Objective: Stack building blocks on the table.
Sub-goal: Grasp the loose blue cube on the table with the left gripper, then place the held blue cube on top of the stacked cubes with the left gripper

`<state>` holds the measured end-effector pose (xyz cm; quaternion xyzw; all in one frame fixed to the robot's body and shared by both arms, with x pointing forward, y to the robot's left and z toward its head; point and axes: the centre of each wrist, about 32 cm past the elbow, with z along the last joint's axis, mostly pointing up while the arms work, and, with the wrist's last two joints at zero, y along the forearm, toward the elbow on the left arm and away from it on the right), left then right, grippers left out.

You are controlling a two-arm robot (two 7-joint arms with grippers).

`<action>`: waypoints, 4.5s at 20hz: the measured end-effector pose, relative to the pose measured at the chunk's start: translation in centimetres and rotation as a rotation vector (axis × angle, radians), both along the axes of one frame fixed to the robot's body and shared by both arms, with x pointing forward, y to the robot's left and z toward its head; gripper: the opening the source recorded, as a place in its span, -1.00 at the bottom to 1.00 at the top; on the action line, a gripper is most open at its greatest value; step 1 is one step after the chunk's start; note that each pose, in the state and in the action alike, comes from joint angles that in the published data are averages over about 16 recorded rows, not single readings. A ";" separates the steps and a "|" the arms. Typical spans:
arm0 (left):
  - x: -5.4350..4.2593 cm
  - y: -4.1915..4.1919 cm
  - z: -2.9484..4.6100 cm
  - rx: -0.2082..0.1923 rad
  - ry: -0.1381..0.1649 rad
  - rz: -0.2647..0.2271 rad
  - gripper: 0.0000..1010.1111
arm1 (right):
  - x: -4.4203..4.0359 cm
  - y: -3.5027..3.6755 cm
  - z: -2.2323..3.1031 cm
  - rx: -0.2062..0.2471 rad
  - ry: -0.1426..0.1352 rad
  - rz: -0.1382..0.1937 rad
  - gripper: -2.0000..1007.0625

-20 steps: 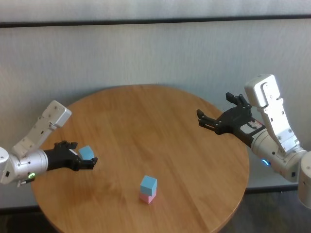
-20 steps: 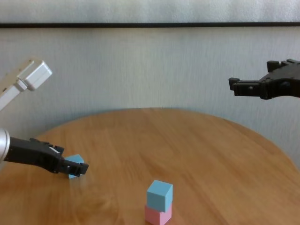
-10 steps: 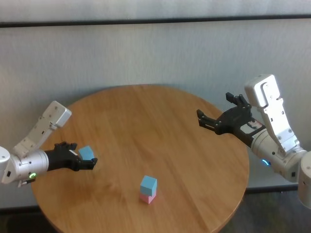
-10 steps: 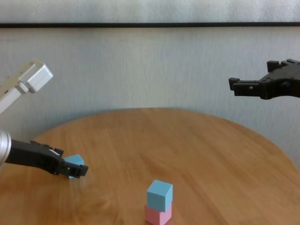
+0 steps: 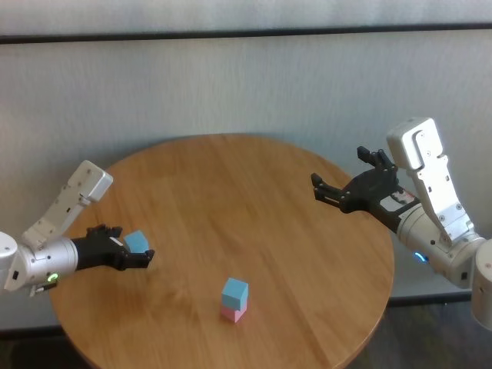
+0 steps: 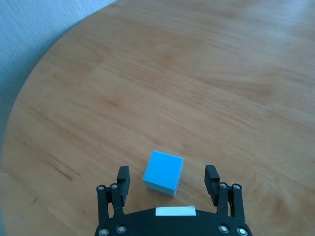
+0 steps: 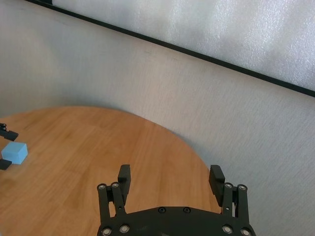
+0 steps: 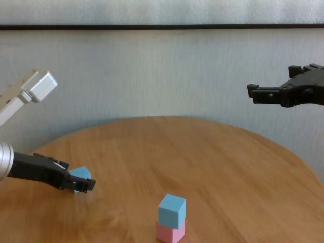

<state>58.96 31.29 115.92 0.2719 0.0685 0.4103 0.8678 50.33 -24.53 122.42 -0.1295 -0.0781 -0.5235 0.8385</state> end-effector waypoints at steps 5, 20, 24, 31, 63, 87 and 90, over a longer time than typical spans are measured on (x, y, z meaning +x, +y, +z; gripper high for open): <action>0.28 0.07 -0.18 0.000 0.004 0.000 0.98 | 0.00 0.00 0.00 0.000 0.000 0.000 1.00; 0.76 0.00 -0.62 0.004 0.021 0.008 0.98 | 0.00 0.00 0.00 0.000 0.000 0.000 1.00; 0.77 -0.01 -0.66 0.005 0.025 0.010 0.97 | 0.00 0.00 0.00 0.000 0.000 0.000 1.00; 0.76 0.00 -0.64 0.005 0.025 0.011 0.84 | 0.00 0.00 0.00 0.000 0.000 0.000 1.00; -3.60 -0.20 2.28 -0.072 -0.034 -0.048 -0.22 | 0.00 0.00 0.00 0.000 0.000 0.000 1.00; -9.88 -5.78 6.90 -0.059 -0.053 -0.443 -0.22 | 0.00 0.00 0.00 0.000 0.000 0.000 1.00; -9.41 -6.42 6.94 -0.042 -0.048 -0.468 -0.22 | 0.00 0.00 0.00 0.000 0.000 0.000 1.00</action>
